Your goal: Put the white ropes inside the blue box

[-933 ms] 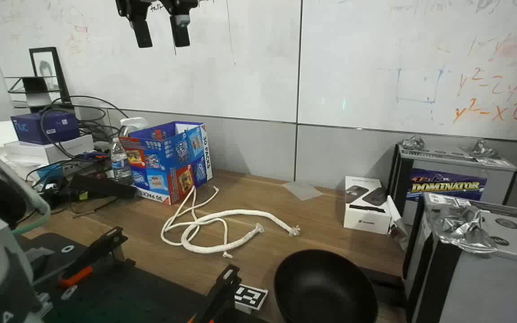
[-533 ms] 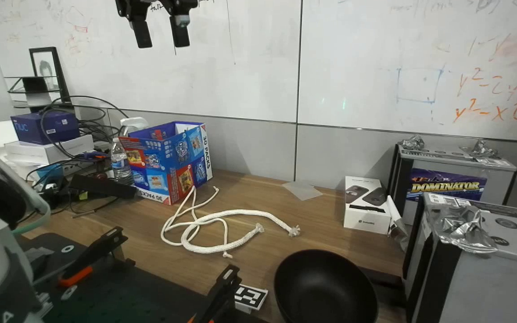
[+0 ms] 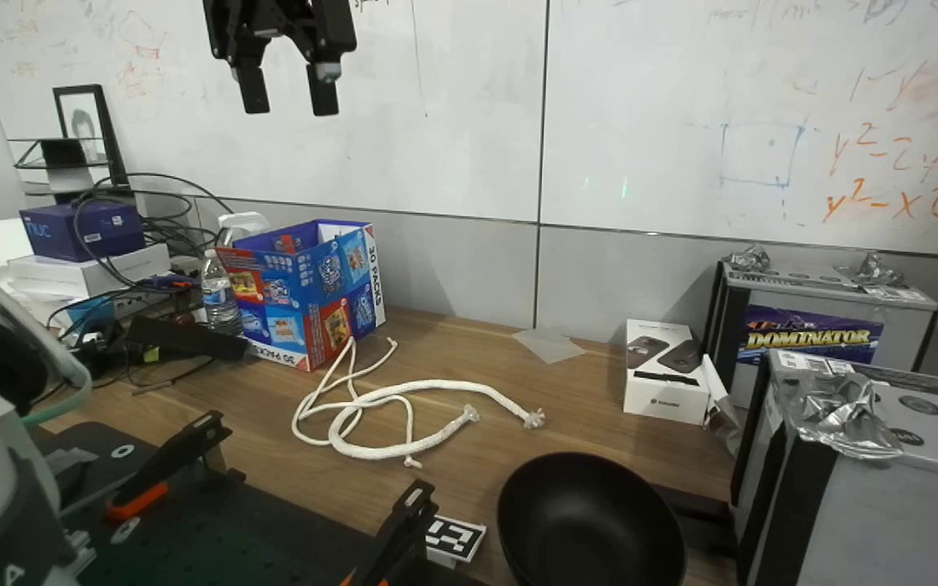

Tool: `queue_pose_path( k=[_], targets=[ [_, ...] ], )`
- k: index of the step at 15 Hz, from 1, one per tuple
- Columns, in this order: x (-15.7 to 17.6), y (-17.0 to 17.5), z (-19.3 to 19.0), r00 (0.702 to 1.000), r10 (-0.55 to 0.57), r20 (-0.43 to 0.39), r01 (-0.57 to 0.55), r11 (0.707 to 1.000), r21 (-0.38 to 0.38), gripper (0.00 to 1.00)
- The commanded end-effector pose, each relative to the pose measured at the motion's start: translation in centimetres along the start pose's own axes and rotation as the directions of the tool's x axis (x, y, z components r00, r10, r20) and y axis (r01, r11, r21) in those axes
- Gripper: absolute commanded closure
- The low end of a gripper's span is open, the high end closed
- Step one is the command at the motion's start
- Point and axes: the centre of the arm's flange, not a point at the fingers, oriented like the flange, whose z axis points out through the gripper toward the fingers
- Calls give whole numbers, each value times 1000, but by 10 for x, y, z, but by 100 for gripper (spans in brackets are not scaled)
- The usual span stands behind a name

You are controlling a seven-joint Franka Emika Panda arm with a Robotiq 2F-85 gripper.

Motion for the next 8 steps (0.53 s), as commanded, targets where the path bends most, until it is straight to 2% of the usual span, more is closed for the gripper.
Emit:
queue_pose_path(
  k=[1, 8],
  targets=[
    [3, -10, 61, 998, -54, 30, 54, 998, 26, 0],
    [19, -35, 145, 993, -113, 39, 113, 994, 1, 0]
  ],
)
